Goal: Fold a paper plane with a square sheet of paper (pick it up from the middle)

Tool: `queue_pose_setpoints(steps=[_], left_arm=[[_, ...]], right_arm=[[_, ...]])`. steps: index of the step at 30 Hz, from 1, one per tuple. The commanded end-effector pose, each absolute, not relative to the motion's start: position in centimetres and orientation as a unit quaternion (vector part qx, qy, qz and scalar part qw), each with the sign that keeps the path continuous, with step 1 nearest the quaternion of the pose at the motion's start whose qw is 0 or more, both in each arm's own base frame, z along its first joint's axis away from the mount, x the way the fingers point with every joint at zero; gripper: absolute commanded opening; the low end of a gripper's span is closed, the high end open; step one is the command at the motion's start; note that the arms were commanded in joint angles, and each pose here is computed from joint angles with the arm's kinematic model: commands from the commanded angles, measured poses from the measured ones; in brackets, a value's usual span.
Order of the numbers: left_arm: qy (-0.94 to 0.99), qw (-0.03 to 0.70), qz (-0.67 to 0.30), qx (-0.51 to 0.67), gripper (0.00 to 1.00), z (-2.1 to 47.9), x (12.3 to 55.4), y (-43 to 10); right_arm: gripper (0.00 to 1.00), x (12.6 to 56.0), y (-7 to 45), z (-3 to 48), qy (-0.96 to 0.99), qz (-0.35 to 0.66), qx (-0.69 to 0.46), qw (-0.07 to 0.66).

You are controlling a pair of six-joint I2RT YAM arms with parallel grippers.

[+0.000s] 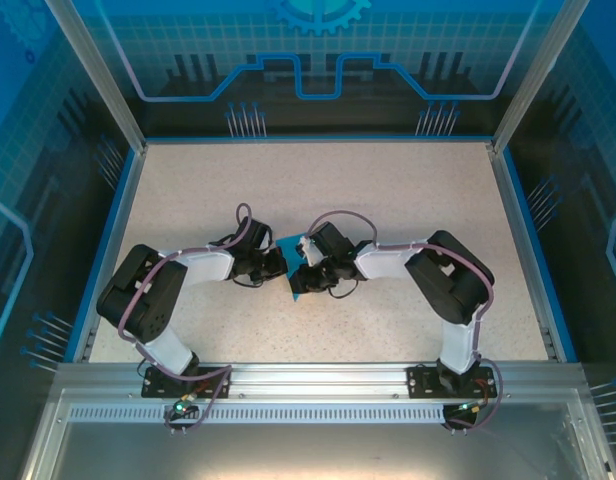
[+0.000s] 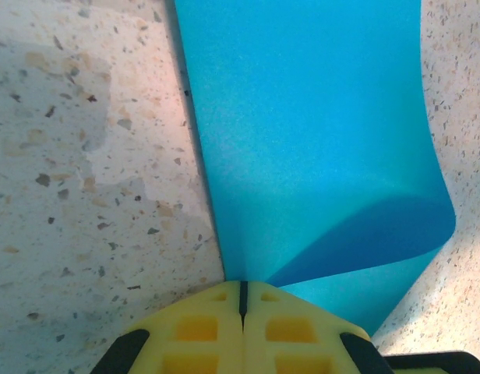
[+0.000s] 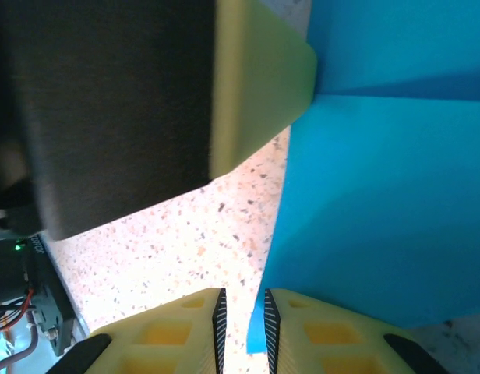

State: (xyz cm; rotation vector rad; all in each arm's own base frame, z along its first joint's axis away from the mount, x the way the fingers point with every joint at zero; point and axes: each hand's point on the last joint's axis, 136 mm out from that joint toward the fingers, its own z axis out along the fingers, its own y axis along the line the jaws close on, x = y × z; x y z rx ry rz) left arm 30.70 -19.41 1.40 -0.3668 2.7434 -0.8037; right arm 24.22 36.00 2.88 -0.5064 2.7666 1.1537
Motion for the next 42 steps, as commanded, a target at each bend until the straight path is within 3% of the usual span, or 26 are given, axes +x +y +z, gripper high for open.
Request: queue_pose_setpoints(steps=[1,18,33,42], left_arm=[[0.952,0.124,-0.25,-0.123,0.0,0.6,30.7,-18.9],[0.953,0.124,-0.247,-0.125,0.0,0.5,30.7,-19.0],[0.954,0.126,-0.242,-0.127,0.0,0.5,30.7,-18.9],[0.954,0.127,-0.241,-0.123,0.0,0.8,30.8,-19.0]], right_arm=[[0.23,22.9,36.2,3.9,0.903,0.389,-0.176,0.037],[0.22,21.9,36.3,0.4,0.915,0.364,-0.175,-0.003],[0.21,22.1,34.2,-1.5,0.959,0.246,-0.138,-0.032],[0.23,24.8,36.0,6.8,0.925,0.339,-0.158,0.064]])
